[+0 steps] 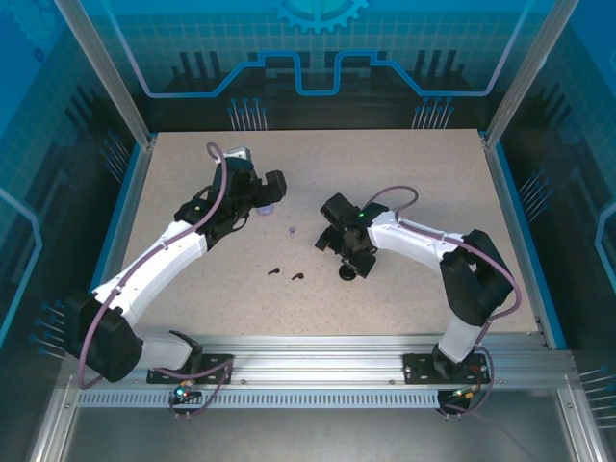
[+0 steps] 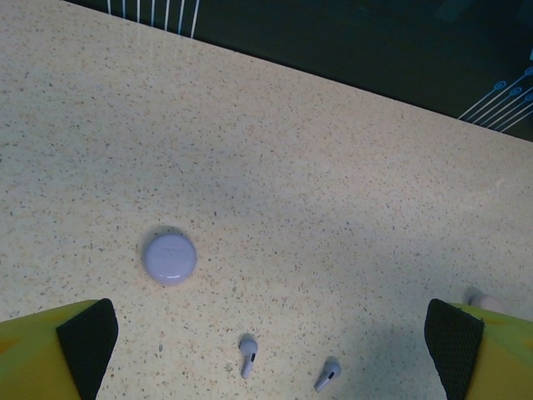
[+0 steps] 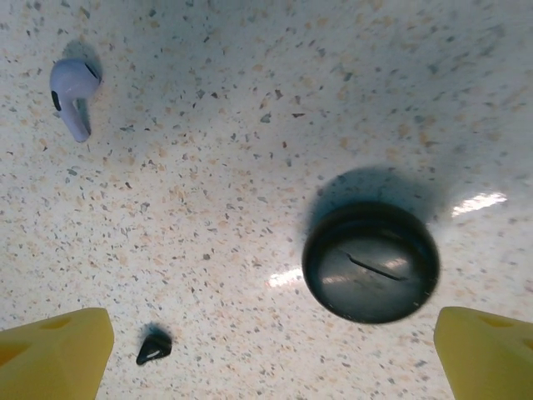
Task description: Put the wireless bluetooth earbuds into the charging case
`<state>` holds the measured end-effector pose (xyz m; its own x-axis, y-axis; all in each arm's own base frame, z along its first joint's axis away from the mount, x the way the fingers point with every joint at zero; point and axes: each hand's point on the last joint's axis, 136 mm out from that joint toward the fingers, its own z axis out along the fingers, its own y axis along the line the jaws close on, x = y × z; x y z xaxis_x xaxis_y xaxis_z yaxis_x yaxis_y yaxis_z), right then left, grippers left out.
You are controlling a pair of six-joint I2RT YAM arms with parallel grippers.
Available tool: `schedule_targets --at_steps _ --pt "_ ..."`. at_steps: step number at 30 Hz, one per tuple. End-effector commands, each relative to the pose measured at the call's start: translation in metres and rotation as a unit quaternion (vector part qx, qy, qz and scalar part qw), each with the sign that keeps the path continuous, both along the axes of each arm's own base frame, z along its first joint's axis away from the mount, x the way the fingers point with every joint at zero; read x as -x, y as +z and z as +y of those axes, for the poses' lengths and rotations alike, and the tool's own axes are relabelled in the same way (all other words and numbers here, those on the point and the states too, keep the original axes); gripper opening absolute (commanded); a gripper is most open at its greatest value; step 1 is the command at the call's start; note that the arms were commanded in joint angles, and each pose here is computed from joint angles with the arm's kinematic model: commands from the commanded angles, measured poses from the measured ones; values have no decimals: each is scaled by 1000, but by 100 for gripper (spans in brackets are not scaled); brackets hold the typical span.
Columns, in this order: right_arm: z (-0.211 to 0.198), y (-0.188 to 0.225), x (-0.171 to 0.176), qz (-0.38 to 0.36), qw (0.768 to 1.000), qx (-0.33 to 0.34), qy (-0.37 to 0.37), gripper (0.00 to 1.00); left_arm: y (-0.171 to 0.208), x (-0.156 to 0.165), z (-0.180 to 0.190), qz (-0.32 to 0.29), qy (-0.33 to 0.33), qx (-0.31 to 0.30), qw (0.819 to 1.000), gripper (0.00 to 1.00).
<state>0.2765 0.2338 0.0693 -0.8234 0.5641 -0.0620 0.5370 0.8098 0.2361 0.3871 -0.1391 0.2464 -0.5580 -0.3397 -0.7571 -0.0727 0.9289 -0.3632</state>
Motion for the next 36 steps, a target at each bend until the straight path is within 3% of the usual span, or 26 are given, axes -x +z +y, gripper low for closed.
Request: schedule_targets --at_steps 1,20,36 --pt "-25 6 12 6 999 40 -21 100 -4 8 -5 13 -11 24 1000 99" --pt "-23 -33 20 105 982 87 -130 93 -17 16 -13 30 -28 47 998 99" --pt "-29 -55 18 124 976 94 -154 78 -25 11 -22 37 -39 62 997 99"
